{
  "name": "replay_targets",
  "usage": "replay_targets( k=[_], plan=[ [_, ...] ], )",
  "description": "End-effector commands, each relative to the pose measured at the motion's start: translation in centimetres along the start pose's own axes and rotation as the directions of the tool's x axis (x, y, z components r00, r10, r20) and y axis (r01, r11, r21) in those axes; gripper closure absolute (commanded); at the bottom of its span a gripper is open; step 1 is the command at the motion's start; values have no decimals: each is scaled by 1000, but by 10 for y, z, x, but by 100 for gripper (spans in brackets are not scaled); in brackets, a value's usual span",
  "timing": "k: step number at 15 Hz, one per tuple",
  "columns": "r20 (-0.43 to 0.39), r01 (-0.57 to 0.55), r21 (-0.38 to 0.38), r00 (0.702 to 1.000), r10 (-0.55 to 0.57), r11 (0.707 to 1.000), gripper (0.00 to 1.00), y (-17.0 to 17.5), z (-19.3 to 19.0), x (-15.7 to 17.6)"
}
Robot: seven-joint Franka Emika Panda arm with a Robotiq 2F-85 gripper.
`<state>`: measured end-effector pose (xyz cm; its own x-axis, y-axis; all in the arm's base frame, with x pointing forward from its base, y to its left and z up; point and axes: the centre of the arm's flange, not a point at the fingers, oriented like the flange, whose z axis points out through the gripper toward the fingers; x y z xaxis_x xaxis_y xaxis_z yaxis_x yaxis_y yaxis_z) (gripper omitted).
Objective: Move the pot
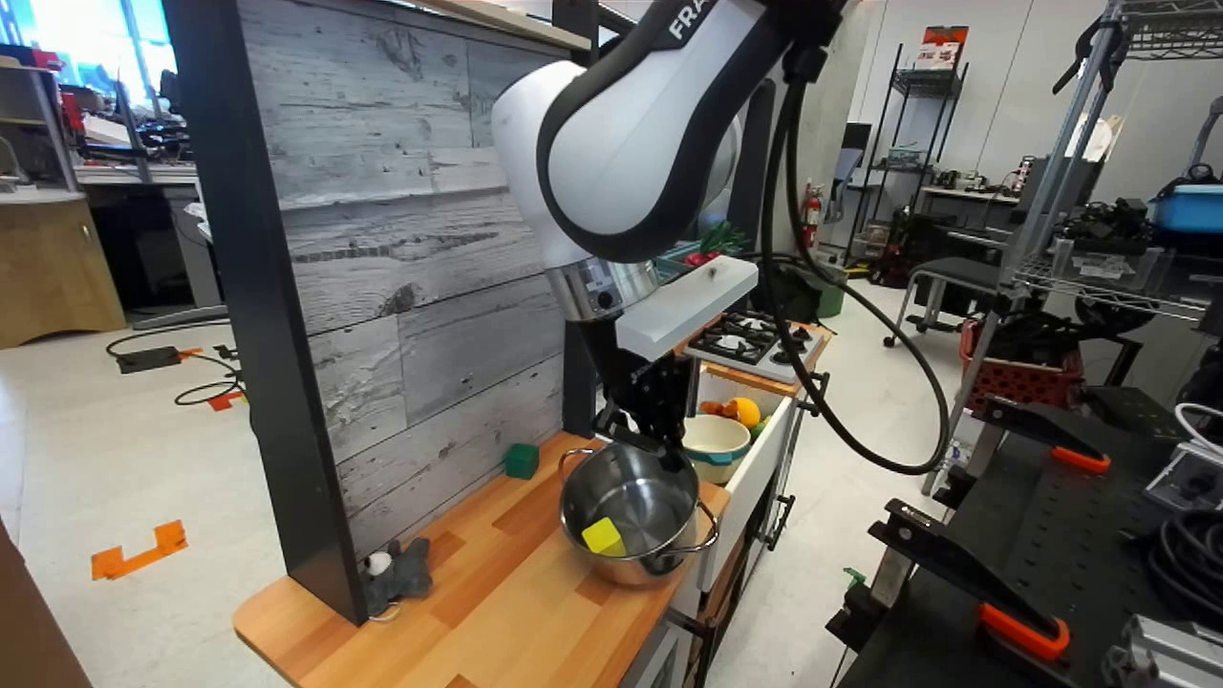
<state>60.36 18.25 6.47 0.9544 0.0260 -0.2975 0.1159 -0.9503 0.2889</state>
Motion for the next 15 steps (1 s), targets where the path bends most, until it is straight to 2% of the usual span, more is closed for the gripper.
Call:
replay_targets(
  k=[1, 4, 10, 11, 12, 15],
  plan=[
    [-29, -41, 1, 999, 41, 999, 98, -10, -8, 1],
    [-31, -81, -8, 996, 80, 997, 98, -16, -4, 8],
    [-14, -202, -59, 979, 201, 978, 98, -17, 22, 44],
    [-15, -216, -70, 976, 215, 974, 68, -16, 23, 47],
    [-14, -235, -81, 972, 235, 969, 67, -15, 24, 51],
    [-15, -285, -131, 958, 286, 949, 47, -12, 45, 61]
  ],
)
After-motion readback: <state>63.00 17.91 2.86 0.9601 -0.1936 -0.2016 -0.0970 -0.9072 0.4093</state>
